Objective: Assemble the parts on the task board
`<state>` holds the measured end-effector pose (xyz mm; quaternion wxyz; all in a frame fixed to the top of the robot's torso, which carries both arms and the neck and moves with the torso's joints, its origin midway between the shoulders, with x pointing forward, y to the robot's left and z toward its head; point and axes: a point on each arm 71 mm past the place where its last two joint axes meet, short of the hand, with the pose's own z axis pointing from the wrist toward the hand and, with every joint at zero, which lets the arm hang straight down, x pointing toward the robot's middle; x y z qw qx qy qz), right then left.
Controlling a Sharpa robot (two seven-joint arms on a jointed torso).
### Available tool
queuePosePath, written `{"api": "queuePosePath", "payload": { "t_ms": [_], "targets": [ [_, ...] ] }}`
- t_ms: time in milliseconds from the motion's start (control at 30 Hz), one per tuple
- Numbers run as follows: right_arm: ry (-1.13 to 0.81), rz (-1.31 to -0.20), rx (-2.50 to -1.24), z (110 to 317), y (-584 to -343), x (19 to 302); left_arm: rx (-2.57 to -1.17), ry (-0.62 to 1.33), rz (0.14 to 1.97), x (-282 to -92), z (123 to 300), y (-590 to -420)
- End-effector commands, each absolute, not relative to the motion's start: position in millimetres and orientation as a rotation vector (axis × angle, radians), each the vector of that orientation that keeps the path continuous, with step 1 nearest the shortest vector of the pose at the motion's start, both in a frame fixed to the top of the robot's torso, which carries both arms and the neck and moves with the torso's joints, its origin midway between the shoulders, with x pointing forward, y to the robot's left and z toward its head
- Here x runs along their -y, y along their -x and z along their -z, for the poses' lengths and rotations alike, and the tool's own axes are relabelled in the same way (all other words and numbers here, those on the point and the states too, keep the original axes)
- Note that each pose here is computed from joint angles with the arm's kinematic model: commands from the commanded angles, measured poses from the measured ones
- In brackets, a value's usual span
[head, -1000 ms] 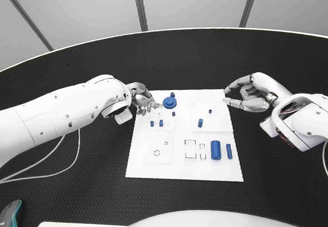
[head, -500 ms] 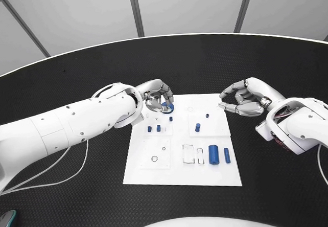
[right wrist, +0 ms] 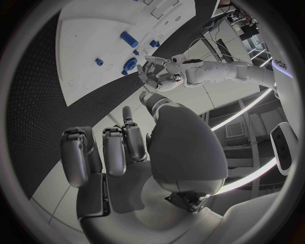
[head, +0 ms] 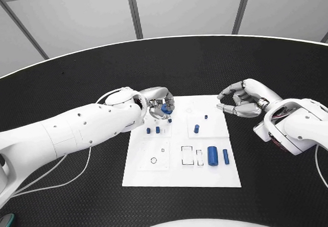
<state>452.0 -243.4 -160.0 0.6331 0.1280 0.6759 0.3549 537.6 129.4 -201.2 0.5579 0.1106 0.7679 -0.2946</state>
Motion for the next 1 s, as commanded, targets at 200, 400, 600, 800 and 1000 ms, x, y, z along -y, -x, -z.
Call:
{"api": "queuePosePath", "payload": {
  "t_ms": [200, 400, 600, 800, 1000],
  "targets": [
    [-0.292, -0.815, -1.546, 159.8, -451.7, 242.5, -1.83, -0.27, 0.676, -124.0, 210.2, -538.2],
    [-0.291, -0.816, -1.546, 159.7, -451.4, 242.1, -1.852, -0.283, 0.664, -120.7, 215.6, -537.9],
    [-0.292, -0.816, -1.546, 159.6, -451.2, 242.0, -1.868, -0.291, 0.646, -120.4, 219.0, -537.8],
    [-0.292, -0.816, -1.546, 159.6, -451.0, 242.2, -1.887, -0.292, 0.629, -121.1, 221.0, -537.8],
    [-0.292, -0.816, -1.547, 159.6, -450.9, 242.2, -1.898, -0.288, 0.614, -121.9, 222.2, -538.5]
  ]
}}
